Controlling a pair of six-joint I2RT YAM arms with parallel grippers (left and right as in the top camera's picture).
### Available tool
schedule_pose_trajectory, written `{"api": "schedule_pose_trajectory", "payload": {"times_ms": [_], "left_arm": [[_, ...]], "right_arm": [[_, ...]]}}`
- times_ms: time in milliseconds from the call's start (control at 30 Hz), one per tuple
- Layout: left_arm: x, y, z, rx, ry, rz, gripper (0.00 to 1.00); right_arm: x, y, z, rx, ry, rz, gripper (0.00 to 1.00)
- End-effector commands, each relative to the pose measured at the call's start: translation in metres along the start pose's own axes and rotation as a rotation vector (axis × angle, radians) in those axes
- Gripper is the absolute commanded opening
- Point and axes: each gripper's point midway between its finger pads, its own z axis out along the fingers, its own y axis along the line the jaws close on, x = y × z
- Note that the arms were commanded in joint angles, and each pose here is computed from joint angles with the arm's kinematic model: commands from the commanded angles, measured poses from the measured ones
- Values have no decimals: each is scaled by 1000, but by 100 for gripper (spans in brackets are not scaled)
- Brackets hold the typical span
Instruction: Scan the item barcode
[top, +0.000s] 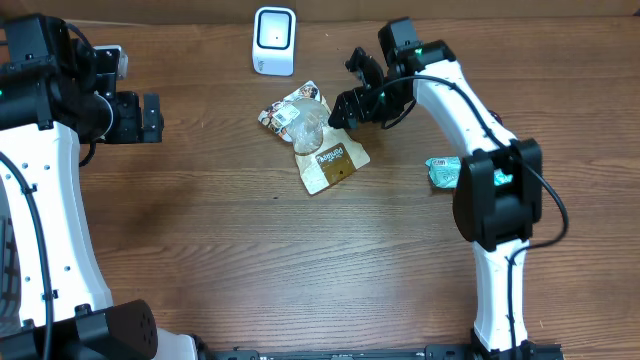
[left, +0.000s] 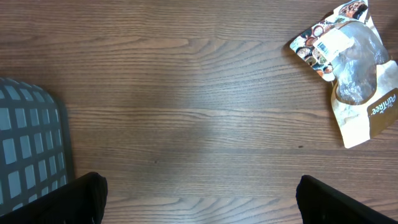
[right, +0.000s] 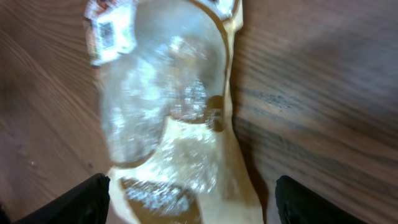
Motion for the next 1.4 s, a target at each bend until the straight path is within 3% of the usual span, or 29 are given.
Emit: {"api": "schedule_pose_trajectory", "payload": {"times_ms": [0,167,200,267,400,533,633,933,1200,1367], "left_arm": [[0,-2,2,3,4,27,100],[0,-2,2,3,4,27,100],[0,-2,2,3,4,27,100],[0,-2,2,3,4,27,100],[0,-2,2,3,4,27,100],[0,-2,2,3,4,27,100],[0,-2,2,3,5,27,100],[0,-2,2,3,4,27,99],[0,-2,2,3,4,27,100],[0,-2,2,3,4,27,100]], "right_arm": [[10,1,23,-99,34,4,78],[19,-8,42,-104,71,30,64],[26,-8,48,-107,98,42,55],[32,-5,50,-110,120,50,46],[45,6,53,-119,179,64,38],[59,17,54,-126,242,85,15],[67,24,55,-130,276,92,9],[84,68,41,-137,357,52,9],[80,114,-1,-131,322,6,39],[59,88,-24,19,219,99,57]]}}
